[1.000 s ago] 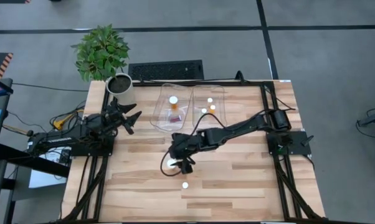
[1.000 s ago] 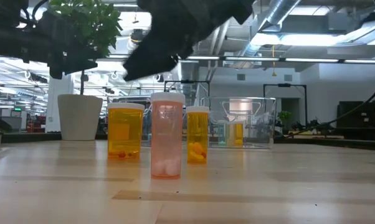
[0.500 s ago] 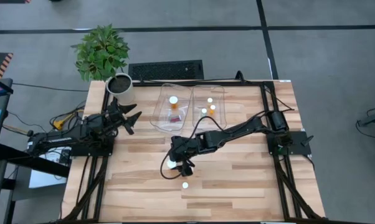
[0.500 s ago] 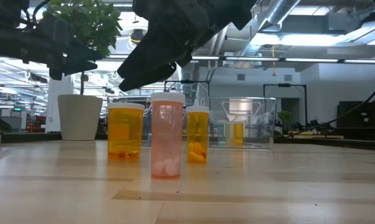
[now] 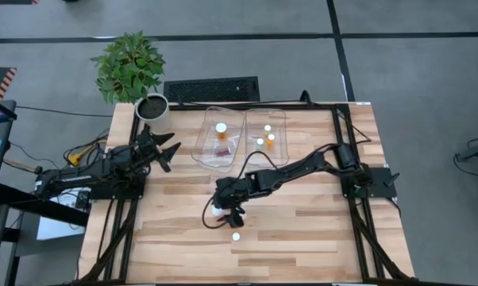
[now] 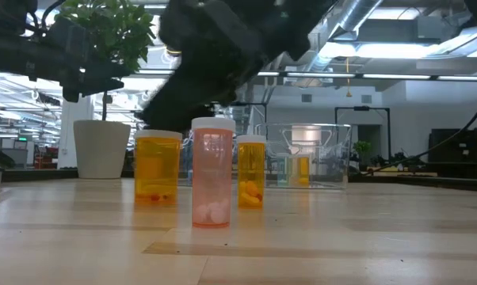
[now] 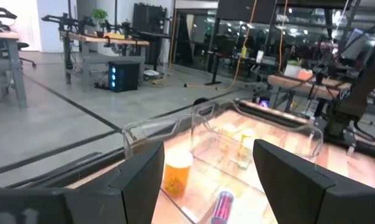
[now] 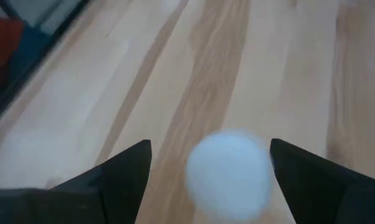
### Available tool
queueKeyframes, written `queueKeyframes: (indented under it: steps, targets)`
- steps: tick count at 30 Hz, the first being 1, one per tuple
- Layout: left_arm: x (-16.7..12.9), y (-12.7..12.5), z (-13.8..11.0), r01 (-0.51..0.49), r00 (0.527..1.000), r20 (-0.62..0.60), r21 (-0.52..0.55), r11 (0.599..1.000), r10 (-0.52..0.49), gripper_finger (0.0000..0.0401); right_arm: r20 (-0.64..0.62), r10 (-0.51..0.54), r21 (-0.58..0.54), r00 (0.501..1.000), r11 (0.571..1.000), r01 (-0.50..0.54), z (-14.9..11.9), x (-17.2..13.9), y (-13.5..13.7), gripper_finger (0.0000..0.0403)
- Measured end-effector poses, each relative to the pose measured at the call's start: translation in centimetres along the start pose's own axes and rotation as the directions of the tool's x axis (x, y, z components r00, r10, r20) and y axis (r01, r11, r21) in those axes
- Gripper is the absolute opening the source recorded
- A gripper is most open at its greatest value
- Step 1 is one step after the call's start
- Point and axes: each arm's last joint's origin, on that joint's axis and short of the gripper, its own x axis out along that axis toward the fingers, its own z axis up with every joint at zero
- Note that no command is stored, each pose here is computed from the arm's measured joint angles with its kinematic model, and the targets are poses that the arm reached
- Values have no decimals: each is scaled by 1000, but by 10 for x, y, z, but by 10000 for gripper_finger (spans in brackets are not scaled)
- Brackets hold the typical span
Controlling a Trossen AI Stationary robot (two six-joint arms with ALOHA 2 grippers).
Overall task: Pick and place medicine bottles into bin by pill shape (circle, oval)
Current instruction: Put the big orange capsule bottle into the left transparent bin
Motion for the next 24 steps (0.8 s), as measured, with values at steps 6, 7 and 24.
queueKeyframes:
  steps: [6,7,24]
  targets:
    - [0,0,-3,10,1000,-26,5,1000,-10,240,18,8,-2,1000,1000,-8,5,-1,-4,335]
    - [0,0,-2,12,1000,-24,0,1000,-12,240,15,6,0,1000,1000,-6,5,-1,-5,335]
    - [0,-1,-2,30,999,-24,-4,1000,-30,240,-15,49,40,999,998,-48,1,-3,-9,323]
